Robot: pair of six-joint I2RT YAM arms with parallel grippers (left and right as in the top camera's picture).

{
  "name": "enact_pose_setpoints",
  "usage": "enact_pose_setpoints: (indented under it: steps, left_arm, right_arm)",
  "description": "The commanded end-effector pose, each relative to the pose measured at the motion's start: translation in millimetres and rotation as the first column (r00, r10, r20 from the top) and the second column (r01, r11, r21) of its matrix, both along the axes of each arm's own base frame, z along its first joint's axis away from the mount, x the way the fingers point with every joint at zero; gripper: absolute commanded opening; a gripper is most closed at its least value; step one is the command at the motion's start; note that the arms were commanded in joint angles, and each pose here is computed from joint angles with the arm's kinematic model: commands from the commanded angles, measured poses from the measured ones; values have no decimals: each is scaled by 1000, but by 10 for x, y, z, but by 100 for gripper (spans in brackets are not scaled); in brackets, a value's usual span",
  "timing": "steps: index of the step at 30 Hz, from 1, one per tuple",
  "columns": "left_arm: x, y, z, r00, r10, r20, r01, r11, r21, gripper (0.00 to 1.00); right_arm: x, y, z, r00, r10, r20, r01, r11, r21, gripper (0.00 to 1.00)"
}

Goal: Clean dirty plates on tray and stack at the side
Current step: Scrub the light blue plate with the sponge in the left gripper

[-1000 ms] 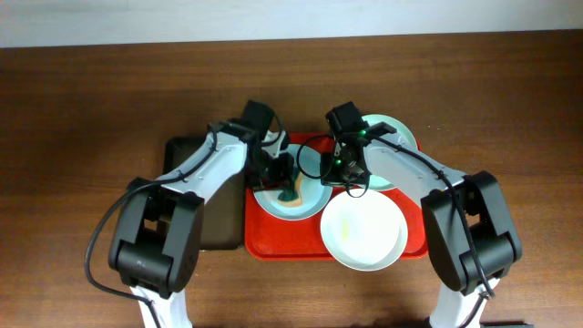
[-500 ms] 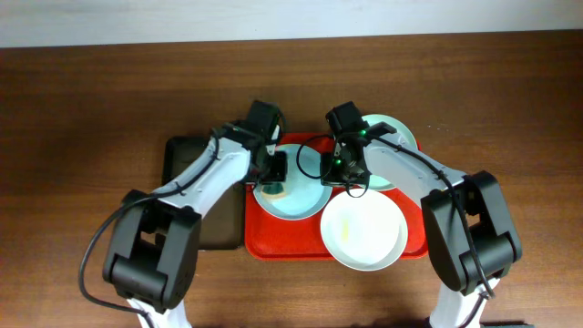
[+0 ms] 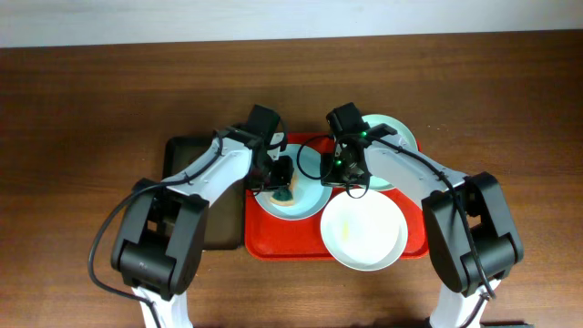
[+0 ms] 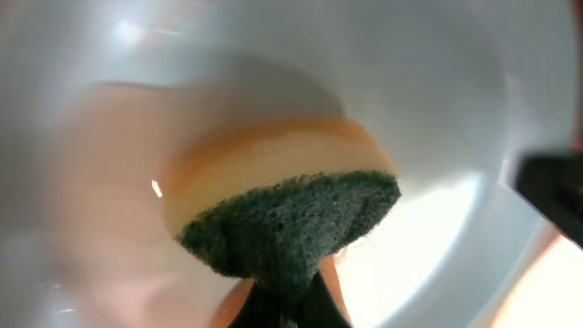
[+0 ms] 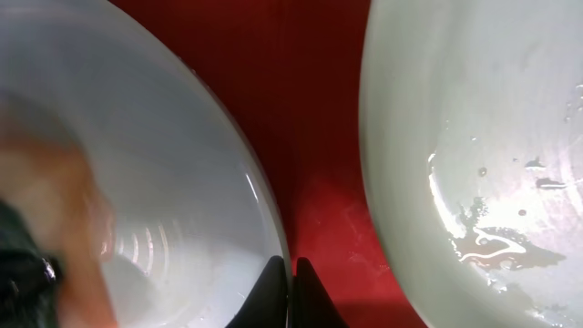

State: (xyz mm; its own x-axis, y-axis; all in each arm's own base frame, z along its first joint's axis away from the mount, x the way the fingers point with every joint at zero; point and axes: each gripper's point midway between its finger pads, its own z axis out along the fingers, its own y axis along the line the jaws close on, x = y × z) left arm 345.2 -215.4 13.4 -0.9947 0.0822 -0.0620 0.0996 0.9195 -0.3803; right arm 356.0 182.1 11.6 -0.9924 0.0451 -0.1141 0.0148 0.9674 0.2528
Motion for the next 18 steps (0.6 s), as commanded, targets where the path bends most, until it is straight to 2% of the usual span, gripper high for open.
enact_pose_setpoints:
  steps: [1,3,5,7,14,18]
  left_arm:
    - [116,-123,326,999,-36,-11,33,985,-171,0]
    - [281,111,446,997,7,75,-4,999,-46,0]
    - [371,393,432,990,35,140,-51,992,118,0]
    - [348,488,342,990,38,132,-61,983,175,0]
    - [85,316,-188,1000,-2,6,1,977,212,0]
    - [-104,-17,-225,996,-53,-71,59,995,80,0]
  right_arm:
    - [-26,6,30,1000,4,10,-4,1000,-1,4]
    - [-33,5,30,1000,8,8,-8,1000,-2,4]
    - [-61,68,44,997,77,12,-77,997,28,4]
    - [-65,92,51,996,87,12,-87,995,41,4]
    - [-66,92,51,996,87,11,-87,995,41,4]
    - [-66,92,51,996,87,11,-87,995,41,4]
